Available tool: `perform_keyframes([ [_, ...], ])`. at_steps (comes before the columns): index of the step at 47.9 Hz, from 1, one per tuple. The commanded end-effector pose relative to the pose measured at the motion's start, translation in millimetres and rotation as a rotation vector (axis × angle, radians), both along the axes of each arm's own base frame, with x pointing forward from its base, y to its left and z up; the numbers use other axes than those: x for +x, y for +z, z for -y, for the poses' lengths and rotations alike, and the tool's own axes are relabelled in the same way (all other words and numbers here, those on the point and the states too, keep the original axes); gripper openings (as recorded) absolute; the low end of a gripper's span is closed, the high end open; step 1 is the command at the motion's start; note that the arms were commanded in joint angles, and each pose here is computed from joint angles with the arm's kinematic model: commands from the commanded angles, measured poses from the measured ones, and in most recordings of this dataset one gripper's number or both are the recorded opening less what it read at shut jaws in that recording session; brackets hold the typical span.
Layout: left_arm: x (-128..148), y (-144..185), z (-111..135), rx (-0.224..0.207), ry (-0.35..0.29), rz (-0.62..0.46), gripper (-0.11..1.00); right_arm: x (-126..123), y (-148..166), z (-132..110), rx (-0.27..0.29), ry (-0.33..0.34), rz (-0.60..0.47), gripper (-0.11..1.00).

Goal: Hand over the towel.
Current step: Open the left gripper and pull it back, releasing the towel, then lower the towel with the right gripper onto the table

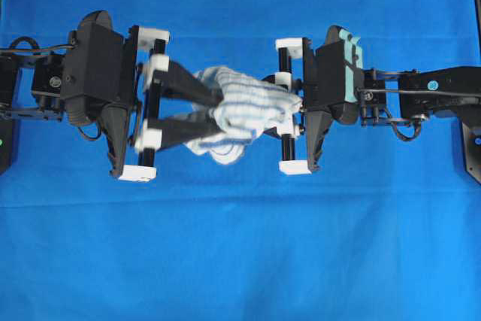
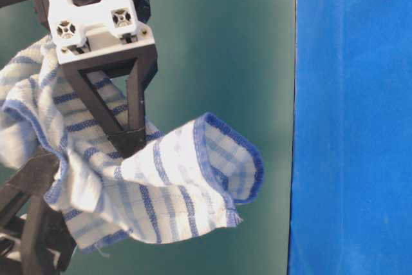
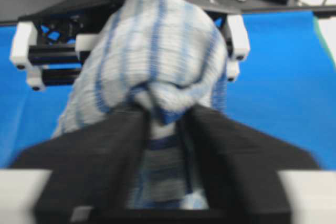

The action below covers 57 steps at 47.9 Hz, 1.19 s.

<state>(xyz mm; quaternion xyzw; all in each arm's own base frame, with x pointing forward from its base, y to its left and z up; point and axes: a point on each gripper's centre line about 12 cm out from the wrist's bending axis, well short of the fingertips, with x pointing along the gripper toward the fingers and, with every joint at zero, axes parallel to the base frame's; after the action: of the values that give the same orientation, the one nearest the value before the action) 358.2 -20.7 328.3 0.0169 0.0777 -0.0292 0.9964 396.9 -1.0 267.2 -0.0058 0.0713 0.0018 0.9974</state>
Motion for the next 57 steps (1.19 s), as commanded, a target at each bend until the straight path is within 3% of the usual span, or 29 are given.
perform_keyframes([
  [1, -3.4, 11.0, 0.3, -0.007, 0.000, 0.041, 0.49, -1.0, 19.9, 0.5, 0.000, -0.001, 0.052, 0.08],
  [6, -14.5, 13.0, -0.4, -0.004, -0.001, 0.052, 0.80, -3.6, 20.6, -0.1, 0.005, 0.000, 0.054, 0.08],
  [11, -31.6, 16.1, -1.4, -0.006, -0.001, 0.072, 0.93, -7.4, 22.9, -0.7, 0.005, 0.002, 0.058, 0.08],
  [27, -83.0, 26.4, -4.5, -0.017, 0.000, 0.154, 0.93, -16.9, 23.4, -0.7, 0.007, 0.001, 0.046, 0.08],
  [37, -86.0, 24.3, -4.7, -0.014, -0.001, 0.153, 0.93, -16.2, 17.2, 0.2, 0.020, -0.006, -0.021, 0.08],
  [44, -82.4, 22.0, -4.5, -0.013, -0.001, 0.142, 0.93, -9.7, 2.6, 0.2, 0.038, -0.015, -0.178, 0.08],
  [57, -82.2, 20.3, -4.4, -0.006, -0.001, 0.138, 0.93, 20.6, -44.5, 3.0, 0.030, -0.026, -0.563, 0.08],
])
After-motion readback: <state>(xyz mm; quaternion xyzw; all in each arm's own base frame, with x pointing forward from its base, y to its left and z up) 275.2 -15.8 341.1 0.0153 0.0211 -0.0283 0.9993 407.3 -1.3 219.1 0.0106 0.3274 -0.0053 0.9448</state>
